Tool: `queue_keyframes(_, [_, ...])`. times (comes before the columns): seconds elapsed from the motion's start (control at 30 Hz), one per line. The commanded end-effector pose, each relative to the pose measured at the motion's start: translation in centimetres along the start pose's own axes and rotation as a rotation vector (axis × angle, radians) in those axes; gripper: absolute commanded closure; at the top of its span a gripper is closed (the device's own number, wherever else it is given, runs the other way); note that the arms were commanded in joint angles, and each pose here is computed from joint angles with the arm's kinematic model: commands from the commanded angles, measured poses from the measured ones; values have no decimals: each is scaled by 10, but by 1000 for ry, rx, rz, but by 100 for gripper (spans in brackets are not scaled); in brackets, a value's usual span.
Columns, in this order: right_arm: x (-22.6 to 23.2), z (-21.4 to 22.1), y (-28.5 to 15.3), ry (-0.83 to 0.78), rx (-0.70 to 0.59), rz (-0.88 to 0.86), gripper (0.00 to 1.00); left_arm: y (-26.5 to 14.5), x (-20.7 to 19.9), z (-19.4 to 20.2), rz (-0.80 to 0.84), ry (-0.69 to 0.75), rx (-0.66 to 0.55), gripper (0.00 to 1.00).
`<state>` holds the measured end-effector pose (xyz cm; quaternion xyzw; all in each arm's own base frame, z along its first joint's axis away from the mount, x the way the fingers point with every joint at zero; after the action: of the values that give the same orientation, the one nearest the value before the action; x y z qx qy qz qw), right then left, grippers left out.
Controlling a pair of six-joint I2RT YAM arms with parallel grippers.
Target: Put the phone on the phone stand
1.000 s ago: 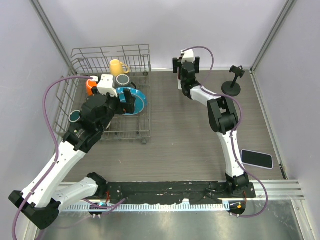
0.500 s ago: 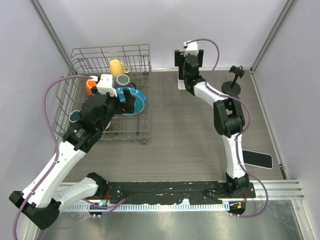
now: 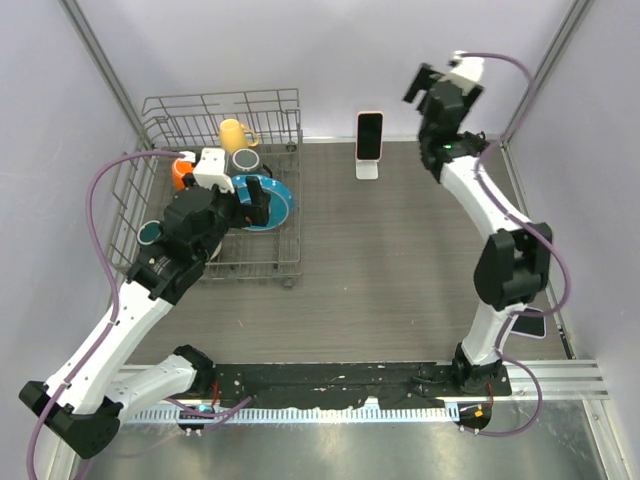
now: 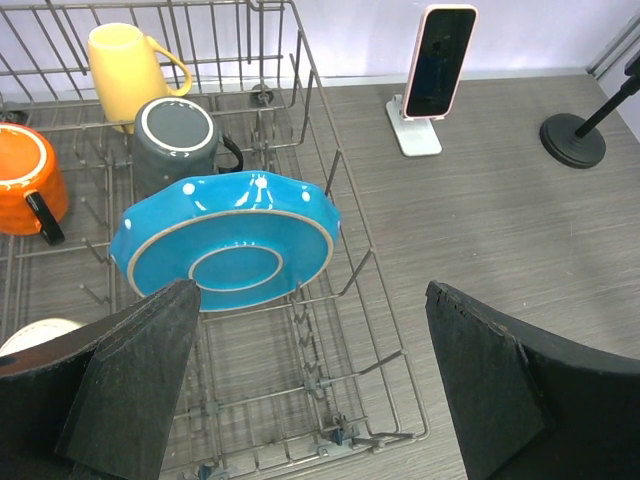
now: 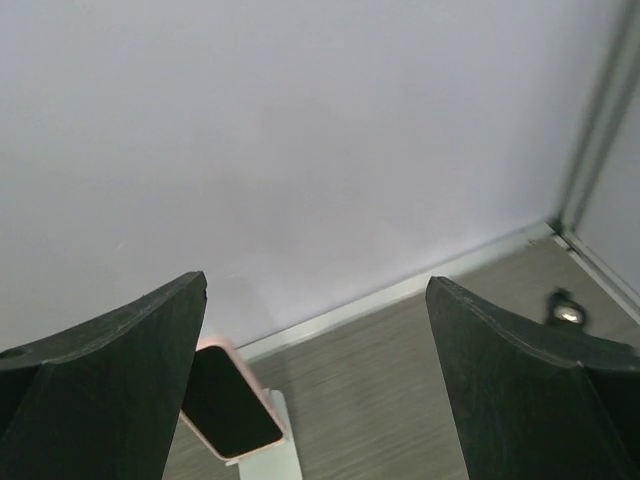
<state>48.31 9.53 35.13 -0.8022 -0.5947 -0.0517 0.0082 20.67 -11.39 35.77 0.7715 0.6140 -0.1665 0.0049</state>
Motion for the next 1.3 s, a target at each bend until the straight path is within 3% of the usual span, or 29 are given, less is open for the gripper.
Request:
queue_keyframes(0.0, [-81, -12, -8, 223, 94, 203, 5, 6, -2, -4, 15, -14, -31, 0])
queue_keyframes(0.13, [-131, -11, -3, 297, 200, 247, 5, 9, -5, -1, 35, -27, -9, 0])
queue_keyframes(0.27, [-162, -8, -3, 552, 268, 193, 7, 13, -8, 2, 58, -34, 10, 0])
queue_keyframes(0.53, [-199, 28, -27, 830, 251, 193, 6, 20, -11, 8, 71, -33, 50, 0])
queue_keyframes(0.87, [-196, 75, 3, 1039, 285, -14, 12, 18, -8, 6, 53, -24, 28, 0])
queue_keyframes(1.13, [-194, 89, 12, 1116, 274, -50, 17, 21, -8, 8, 47, -20, 37, 0])
queue_keyframes(1.27, [-194, 100, 19, 1135, 290, -44, 27, 23, -9, 9, 45, -17, 47, 0])
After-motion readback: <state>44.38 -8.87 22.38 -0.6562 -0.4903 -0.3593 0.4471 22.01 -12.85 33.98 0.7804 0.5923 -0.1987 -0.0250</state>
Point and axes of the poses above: each gripper's point midway between its finger pads, its own y axis out along the fingers, its own x axis along the line the jaws close on, z = x × y, the point moved 10 cm from there along -y, back along the fingers, and after that the axes turned 6 degrees about -y, right-handed, at the moved point
